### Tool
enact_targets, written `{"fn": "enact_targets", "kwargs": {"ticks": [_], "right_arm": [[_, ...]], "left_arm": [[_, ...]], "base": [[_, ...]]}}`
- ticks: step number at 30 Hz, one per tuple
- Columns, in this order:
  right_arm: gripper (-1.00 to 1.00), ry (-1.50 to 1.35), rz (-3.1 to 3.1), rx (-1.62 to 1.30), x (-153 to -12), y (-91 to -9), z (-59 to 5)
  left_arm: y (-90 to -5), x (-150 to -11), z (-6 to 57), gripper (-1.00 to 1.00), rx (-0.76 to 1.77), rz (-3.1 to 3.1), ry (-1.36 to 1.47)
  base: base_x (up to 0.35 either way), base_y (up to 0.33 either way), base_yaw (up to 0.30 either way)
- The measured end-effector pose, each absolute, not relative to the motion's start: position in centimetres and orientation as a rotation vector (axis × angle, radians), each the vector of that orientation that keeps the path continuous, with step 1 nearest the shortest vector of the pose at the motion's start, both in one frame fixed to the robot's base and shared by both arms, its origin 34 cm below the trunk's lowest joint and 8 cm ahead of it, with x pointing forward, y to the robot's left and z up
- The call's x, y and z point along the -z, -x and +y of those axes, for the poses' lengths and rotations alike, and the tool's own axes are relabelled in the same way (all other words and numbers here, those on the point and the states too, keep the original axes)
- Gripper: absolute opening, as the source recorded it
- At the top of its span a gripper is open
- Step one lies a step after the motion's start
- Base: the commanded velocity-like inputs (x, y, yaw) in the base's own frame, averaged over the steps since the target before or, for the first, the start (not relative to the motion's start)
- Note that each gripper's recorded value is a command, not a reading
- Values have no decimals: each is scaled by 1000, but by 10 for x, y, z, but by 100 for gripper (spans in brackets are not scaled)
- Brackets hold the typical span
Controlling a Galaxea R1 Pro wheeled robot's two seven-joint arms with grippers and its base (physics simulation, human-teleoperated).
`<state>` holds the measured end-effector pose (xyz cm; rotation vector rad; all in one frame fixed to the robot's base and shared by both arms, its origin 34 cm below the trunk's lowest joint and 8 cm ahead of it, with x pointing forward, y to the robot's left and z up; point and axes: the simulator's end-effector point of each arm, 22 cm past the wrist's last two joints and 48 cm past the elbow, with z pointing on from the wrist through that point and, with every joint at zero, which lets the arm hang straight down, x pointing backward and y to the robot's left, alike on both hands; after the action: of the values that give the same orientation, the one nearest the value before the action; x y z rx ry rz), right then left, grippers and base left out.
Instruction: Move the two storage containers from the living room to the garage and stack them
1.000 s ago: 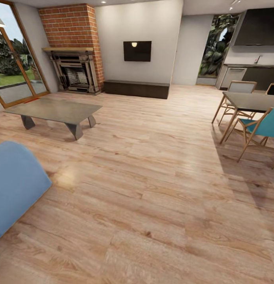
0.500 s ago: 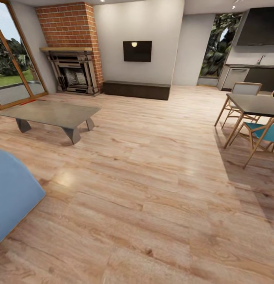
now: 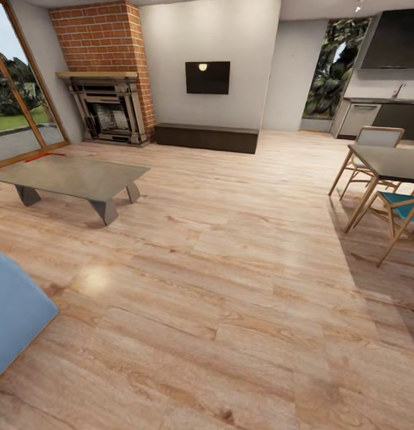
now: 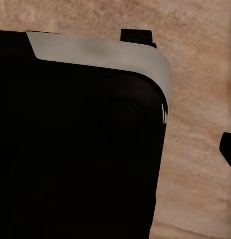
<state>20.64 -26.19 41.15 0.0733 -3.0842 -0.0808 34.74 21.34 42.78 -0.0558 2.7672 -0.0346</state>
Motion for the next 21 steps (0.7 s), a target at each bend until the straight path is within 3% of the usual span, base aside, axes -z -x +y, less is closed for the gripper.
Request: {"fn": "enact_targets", "kwargs": {"ticks": [21], "right_arm": [[100,-76,-3085,75,-412,-207,-265]], "left_arm": [[-348,-428,213,100,35,2766,56]], "base": [[344,0,0]]}}
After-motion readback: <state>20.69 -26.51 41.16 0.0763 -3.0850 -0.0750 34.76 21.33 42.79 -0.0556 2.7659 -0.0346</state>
